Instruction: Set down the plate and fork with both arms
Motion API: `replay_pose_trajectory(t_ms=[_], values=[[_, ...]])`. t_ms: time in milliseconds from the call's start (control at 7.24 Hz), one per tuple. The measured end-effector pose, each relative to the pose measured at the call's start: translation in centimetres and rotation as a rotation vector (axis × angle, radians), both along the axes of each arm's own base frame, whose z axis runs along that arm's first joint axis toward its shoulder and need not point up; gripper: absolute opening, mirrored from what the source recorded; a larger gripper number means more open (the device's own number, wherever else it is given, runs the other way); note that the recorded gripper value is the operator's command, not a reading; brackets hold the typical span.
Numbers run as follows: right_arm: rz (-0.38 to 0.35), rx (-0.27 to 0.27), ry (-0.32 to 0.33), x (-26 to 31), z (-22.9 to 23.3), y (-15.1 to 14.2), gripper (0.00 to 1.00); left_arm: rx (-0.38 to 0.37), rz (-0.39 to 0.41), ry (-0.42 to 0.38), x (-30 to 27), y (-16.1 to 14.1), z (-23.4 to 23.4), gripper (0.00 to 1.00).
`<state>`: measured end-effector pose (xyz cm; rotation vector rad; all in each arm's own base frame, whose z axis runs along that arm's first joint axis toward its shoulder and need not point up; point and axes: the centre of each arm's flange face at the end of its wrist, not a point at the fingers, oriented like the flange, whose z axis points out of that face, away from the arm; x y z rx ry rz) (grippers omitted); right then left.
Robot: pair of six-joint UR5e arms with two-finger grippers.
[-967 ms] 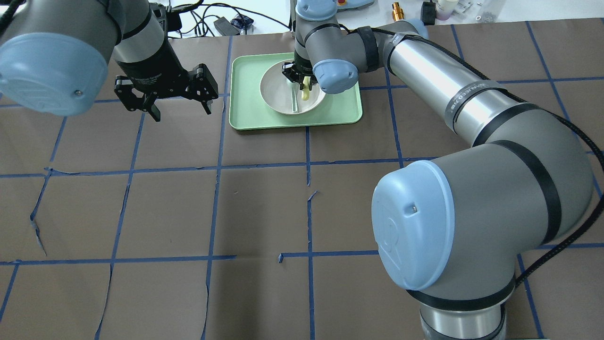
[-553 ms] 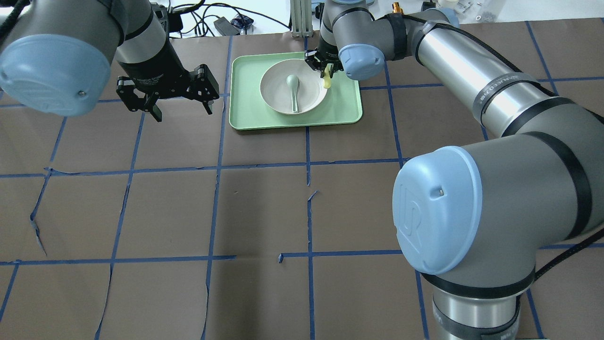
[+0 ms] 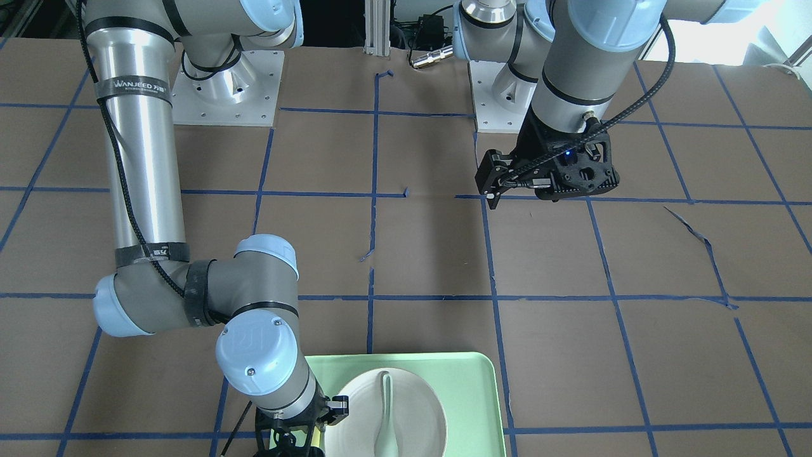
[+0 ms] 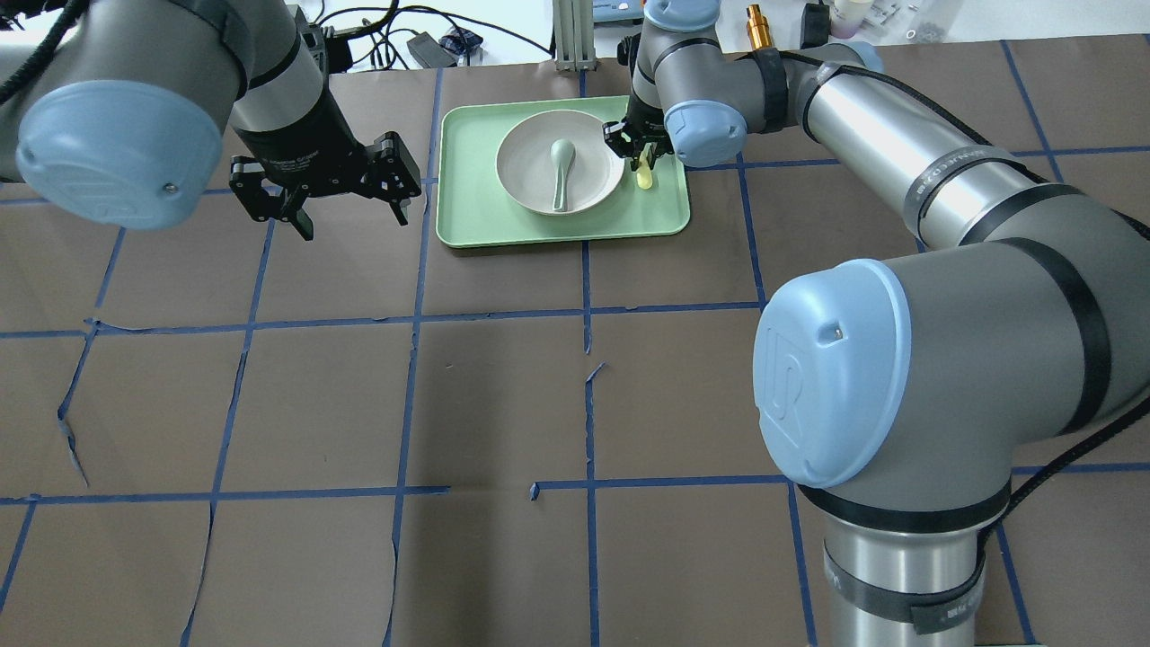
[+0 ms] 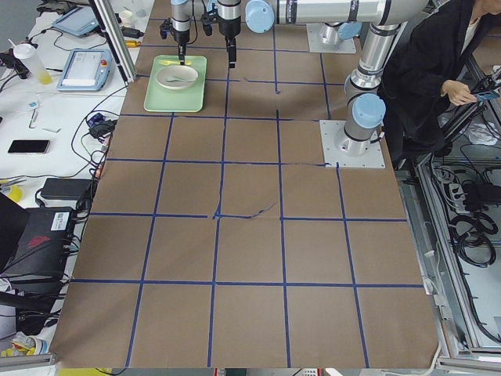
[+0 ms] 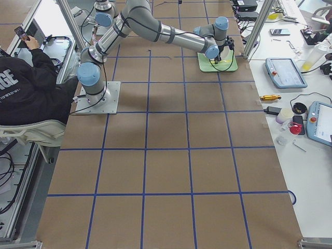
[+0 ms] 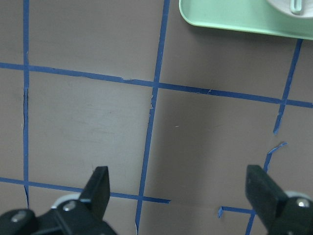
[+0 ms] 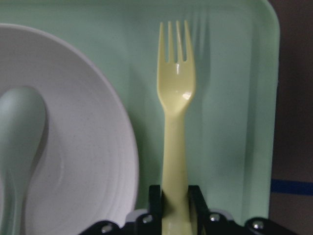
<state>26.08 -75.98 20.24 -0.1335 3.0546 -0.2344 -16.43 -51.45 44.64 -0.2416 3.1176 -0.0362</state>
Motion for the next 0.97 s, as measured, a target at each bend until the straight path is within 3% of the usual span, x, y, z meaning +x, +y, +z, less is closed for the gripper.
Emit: replay_pose_trajectory(t_ms=[138, 276, 553, 967], values=[[-0.001, 0.001, 0.001, -0.4, -0.1, -0.1, 0.39, -0.002, 0.000, 0.000, 0.0, 0.0, -0.1, 1.00], [-0.005, 0.007, 0.000, -0.6, -0.3, 0.0, 0.99, -0.003, 0.001, 0.000, 0.0, 0.0, -0.2, 1.00], [-0.013, 0.020, 0.003, -0.8, -0.6, 0.6, 1.00, -0.008, -0.003, 0.000, 0.0, 0.1, 0.0, 1.00], [-0.006, -0.002, 0.008, -2.2, 5.4, 4.9, 1.00, -0.015, -0.013, -0.001, 0.0, 0.3, 0.4, 1.00]])
